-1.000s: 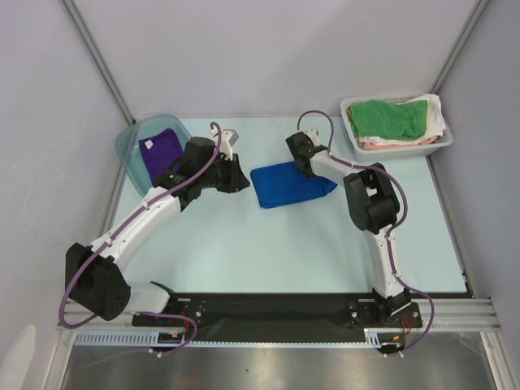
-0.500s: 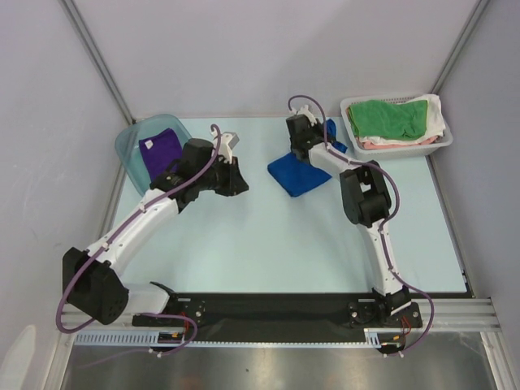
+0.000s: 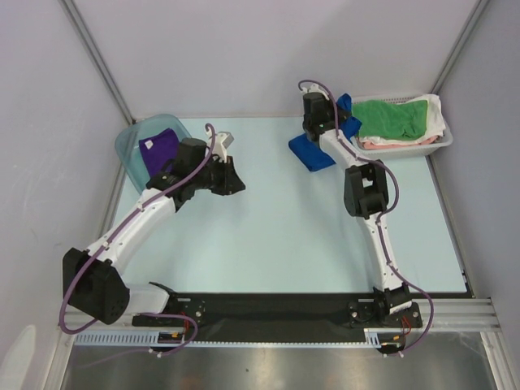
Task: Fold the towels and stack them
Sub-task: Neatly place the folded towel into the bin
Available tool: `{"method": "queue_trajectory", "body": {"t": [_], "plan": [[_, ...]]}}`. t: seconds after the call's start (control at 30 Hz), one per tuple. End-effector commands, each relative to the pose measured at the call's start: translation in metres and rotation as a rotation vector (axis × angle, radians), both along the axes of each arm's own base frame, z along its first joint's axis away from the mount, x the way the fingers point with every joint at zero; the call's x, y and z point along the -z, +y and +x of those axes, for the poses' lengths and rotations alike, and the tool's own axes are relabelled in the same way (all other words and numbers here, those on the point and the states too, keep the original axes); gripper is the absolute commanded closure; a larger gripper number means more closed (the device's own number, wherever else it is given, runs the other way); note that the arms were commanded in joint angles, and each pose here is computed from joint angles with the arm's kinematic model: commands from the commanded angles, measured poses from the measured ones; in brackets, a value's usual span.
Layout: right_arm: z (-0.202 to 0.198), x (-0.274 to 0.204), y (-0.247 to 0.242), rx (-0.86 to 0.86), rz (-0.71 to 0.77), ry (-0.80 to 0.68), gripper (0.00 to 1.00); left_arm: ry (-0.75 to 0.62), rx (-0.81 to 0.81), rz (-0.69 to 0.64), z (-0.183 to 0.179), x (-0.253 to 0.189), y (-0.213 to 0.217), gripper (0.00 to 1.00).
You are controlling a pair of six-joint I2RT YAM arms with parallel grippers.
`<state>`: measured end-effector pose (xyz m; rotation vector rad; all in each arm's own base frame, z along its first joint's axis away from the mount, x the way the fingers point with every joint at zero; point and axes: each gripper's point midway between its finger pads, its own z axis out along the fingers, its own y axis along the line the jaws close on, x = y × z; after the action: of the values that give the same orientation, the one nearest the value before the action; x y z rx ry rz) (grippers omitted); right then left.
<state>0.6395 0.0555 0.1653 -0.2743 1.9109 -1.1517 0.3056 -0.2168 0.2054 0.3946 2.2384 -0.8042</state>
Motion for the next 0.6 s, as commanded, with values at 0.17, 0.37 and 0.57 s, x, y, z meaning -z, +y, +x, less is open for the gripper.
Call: {"method": "queue_trajectory", "body": {"t": [0.17, 0.37, 0.57], "plan": [[-0.002, -0.091, -0.049, 0.041, 0.015, -0.138, 1.0, -0.022, 0.036, -0.046, 0.002, -0.005, -0.003, 0.83], [-0.007, -0.126, -0.071, 0.053, 0.038, -0.191, 1.0, -0.009, 0.043, -0.061, 0.0, -0.001, -0.003, 0.83], [-0.014, -0.163, -0.081, 0.045, 0.07, -0.271, 1.0, 0.008, 0.06, -0.083, -0.002, 0.002, -0.007, 0.84]]}}
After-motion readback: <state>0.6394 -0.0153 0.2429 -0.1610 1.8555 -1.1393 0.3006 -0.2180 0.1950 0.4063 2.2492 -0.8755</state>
